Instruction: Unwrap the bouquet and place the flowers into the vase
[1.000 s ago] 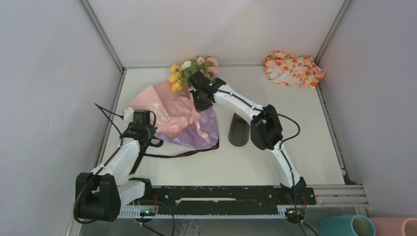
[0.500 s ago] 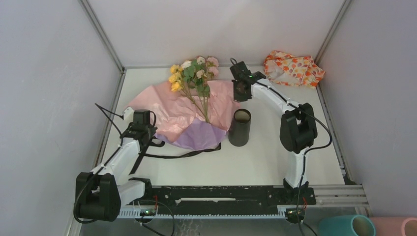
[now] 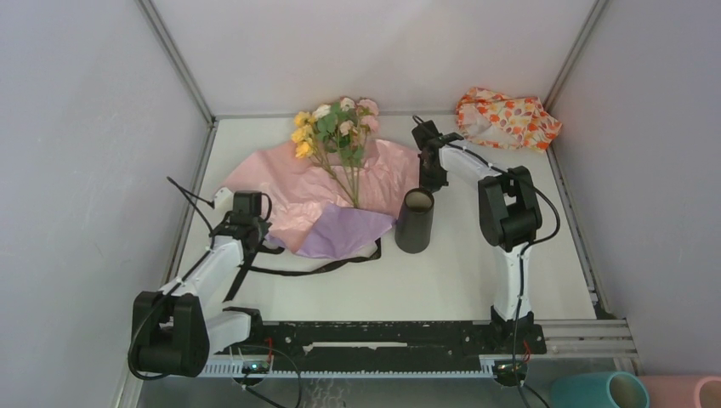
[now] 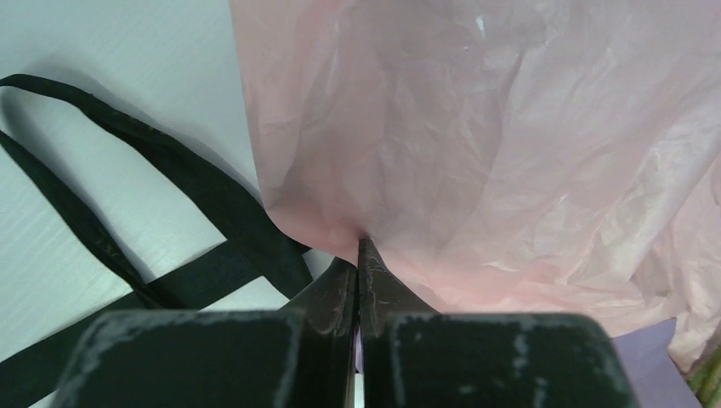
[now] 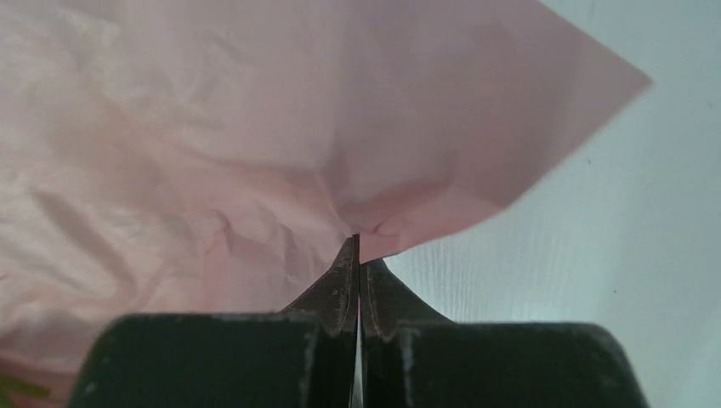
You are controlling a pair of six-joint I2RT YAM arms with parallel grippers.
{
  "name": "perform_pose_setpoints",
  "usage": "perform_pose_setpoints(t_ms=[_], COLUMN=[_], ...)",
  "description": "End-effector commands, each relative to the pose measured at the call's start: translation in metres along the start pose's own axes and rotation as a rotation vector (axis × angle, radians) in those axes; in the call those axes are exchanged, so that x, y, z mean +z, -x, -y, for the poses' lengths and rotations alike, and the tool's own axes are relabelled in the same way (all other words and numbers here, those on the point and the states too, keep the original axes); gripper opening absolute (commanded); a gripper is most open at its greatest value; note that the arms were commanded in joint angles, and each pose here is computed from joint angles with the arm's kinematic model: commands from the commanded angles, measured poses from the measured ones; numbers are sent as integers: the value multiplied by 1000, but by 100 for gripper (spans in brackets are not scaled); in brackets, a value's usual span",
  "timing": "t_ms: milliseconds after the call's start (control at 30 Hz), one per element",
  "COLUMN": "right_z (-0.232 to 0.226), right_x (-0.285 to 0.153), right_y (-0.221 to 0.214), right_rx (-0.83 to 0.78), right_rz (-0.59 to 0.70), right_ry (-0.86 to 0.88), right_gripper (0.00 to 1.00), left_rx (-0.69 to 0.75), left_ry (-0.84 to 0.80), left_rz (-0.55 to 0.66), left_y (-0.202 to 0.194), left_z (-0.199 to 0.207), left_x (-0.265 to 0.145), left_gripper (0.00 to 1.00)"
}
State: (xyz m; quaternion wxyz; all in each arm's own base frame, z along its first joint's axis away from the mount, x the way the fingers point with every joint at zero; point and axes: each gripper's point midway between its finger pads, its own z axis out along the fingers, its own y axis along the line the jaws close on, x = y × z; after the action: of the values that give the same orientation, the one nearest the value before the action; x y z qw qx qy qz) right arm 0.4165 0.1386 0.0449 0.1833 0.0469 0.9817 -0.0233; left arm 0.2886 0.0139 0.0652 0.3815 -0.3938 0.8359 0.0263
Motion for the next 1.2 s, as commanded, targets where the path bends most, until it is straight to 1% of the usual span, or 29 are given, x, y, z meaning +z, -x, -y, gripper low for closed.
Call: perform_pose_setpoints(t_ms=[0,133,233,400,567,633,733,833,900,967,1033,1100,1167], right_z=[20,26,28,31,35,29,14,3,-2,-6,-9,-9,-6], right_x=[15,23,25,23,14,3,-28,-63,-85,-104,-120,-136,-158], right_y=[2,-8,-11,-10,-3,5,24,45,54,59,61,61,63], right_rx=[52,50,50,53,85,104,109,100,101,110,125,142,157], right_rz=[-22,-48,-52,-49,-24,20,125,232,283,321,352,378,427], right_ry=[-71,-84,-93,-112,-121,-84,5,57,82,116,151,184,204], right_gripper=[0,0,0,0,0,4,12,24,30,36,44,46,46], left_rx=[-3,-28,-56,-75,-87,-93,-104,-111,-107,-99,-78,-35,22], left_ry=[82,144,196,240,233,196,114,14,-82,-247,-407,-558,-708], left_rz=[56,76,101,119,93,71,77,129,162,186,177,134,56], left_y=[11,13,16,20,19,20,30,48,59,67,67,57,38], left_z=[-13,-28,-43,-55,-50,-41,-25,-10,4,29,54,78,101], left_x=[0,0,-2,-7,-9,-12,-24,-44,-59,-74,-89,-99,-106], left_gripper=[3,3,5,13,31,33,33,34,35,37,41,44,47])
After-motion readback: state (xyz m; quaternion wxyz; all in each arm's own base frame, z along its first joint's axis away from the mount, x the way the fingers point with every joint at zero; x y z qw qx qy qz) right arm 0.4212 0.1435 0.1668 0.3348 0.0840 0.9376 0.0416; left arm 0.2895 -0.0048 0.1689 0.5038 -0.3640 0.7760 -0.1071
